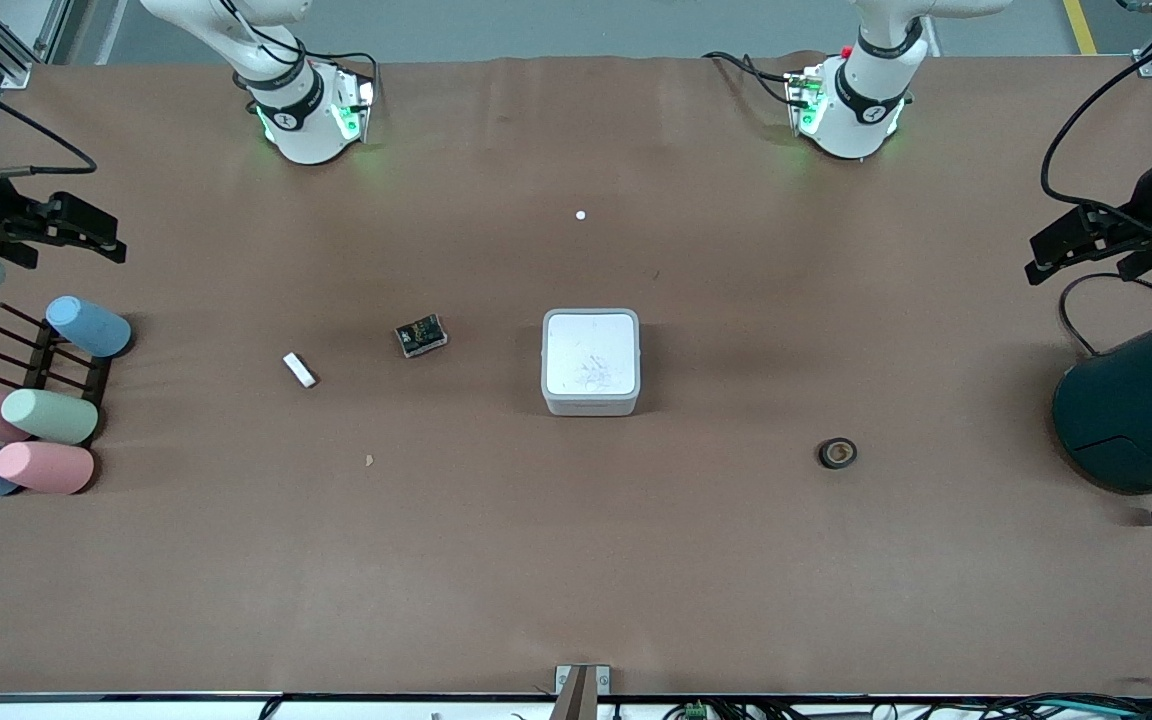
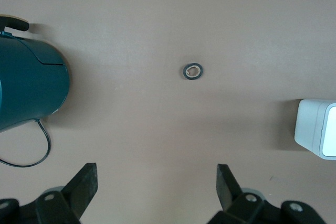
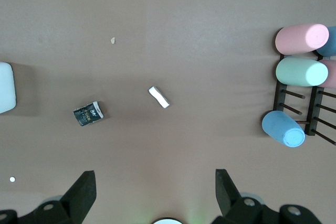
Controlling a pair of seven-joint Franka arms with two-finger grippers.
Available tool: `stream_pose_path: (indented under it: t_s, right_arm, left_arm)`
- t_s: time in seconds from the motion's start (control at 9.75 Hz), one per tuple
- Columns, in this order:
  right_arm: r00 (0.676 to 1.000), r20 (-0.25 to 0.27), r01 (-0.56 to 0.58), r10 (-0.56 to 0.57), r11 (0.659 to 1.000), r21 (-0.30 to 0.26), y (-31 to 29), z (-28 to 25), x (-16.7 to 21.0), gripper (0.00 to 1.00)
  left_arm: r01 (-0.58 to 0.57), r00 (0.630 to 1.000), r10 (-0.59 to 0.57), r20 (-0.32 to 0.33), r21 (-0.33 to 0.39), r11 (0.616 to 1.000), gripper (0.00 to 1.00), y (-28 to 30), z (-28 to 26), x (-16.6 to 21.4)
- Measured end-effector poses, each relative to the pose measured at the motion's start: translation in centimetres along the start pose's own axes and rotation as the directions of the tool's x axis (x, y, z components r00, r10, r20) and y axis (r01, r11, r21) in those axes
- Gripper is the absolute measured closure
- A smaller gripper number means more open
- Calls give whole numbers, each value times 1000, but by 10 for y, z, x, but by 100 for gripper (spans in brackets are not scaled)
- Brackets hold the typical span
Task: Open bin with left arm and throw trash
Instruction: 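Flip open the white bin lid with the left gripper while the right gripper reaches out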
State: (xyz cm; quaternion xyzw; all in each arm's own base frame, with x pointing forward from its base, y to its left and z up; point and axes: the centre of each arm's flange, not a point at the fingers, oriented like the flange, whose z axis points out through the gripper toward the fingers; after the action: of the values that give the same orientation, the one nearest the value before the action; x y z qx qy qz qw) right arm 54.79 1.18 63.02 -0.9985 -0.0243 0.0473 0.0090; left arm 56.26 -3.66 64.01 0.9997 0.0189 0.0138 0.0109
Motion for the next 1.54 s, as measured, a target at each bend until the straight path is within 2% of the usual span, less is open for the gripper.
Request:
stream_pose_path:
  t_s: [0.21, 0.41, 0.51, 0.62, 0.82, 0.92, 1.03, 1.13, 1.33, 1.54]
  right_arm:
    - [1000, 0, 0, 0, 1000, 0, 0, 0, 0, 0]
    - [1000, 5, 1, -1, 1000, 0, -1, 1, 0, 0]
    - [1000, 15, 4, -4, 1000, 1, -2, 2, -1, 0]
    - [999, 38, 11, -11, 1000, 3, -6, 7, -2, 0]
    - [994, 99, 55, -55, 998, 7, -30, 32, -1, 0]
    - [990, 113, 84, -84, 996, 5, -47, 53, 5, 0]
    - [990, 98, 99, -99, 995, 5, -56, 83, 17, 0]
    - [993, 67, 97, -97, 995, 5, -55, 127, 32, 0]
    - [996, 8, 90, -90, 996, 4, -49, 227, 41, 0]
    - [987, -32, 158, -158, 987, 0, -46, 287, 39, 0]
  left_arm:
    - [-8, 1000, 8, 9, 0, 1000, 0, 5, 3, 1]
    - [-106, 993, 106, 47, -4, 994, 1, 52, 22, 1]
    - [-179, 982, 180, 56, -10, 984, 17, 103, 48, 5]
    - [-221, 974, 222, 35, -22, 975, 32, 170, 90, 12]
    - [-200, 980, 199, -24, -69, 977, 63, 306, 196, 10]
    - [-194, 981, 190, -44, -97, 976, 79, 358, 242, -3]
    - [-195, 980, 189, -59, -124, 973, 92, 395, 274, -16]
    - [-195, 980, 187, -67, -144, 970, 99, 421, 298, -28]
    - [-157, 987, 150, -52, -172, 972, 99, 436, 326, -35]
    - [-82, 996, 87, 16, -220, 972, 99, 433, 353, -32]
